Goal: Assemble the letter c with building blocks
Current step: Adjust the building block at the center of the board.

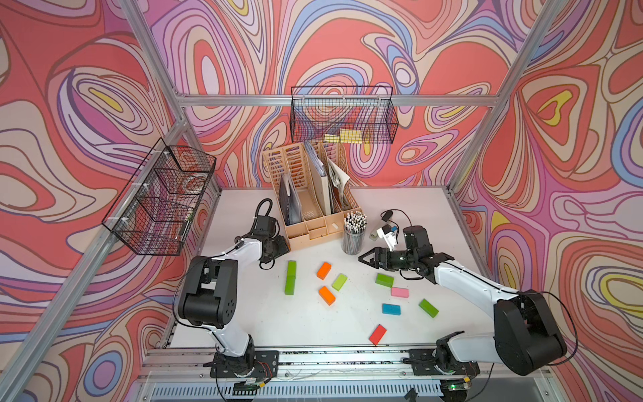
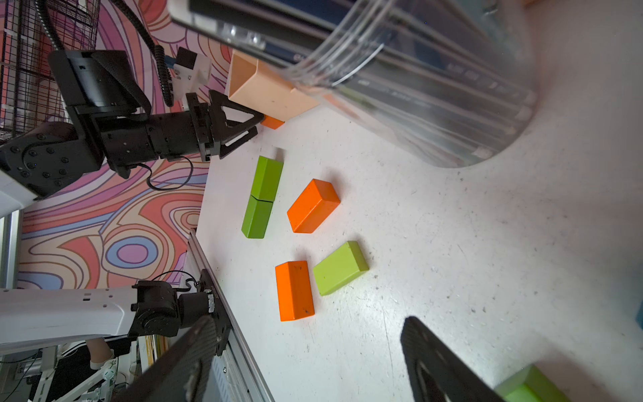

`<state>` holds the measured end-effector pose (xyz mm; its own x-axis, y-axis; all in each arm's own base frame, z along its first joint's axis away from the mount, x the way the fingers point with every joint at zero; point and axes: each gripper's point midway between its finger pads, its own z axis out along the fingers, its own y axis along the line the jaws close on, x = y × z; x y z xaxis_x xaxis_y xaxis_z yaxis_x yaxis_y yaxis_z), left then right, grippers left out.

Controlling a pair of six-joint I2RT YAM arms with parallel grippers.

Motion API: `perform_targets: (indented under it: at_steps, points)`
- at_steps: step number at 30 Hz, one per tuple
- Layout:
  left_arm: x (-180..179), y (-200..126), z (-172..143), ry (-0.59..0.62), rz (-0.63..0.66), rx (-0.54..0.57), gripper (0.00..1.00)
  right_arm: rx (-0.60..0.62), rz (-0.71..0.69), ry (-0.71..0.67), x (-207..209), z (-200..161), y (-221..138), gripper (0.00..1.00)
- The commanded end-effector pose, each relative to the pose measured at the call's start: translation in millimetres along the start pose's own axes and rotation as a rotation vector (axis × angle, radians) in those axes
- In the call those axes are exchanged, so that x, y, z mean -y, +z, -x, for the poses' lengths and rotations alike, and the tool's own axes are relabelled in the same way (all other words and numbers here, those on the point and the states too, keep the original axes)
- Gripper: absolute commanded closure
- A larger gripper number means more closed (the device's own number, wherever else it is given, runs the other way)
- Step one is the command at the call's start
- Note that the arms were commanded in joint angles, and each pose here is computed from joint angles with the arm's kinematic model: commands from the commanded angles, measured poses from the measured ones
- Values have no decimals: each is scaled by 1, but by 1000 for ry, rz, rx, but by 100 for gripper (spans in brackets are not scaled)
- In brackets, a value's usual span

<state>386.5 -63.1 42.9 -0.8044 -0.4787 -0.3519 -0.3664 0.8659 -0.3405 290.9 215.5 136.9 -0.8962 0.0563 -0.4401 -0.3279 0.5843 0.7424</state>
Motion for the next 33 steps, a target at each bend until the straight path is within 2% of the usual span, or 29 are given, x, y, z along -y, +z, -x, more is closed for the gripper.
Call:
perform_targets:
  at_steps: [1, 19, 27, 33]
  points:
    - [6, -1, 18, -25, -23, 42, 37, 3, -5, -20, 0, 0, 0, 13]
    - [15, 22, 19, -40, -84, 0, 37, -7, -17, -15, 5, -1, 3, 13]
    - [7, 25, 17, -30, -36, -17, 40, -8, -21, -18, 6, 0, 3, 13]
    - [-15, 21, 12, -8, 78, -23, 42, -8, -25, -20, 6, -1, 3, 12]
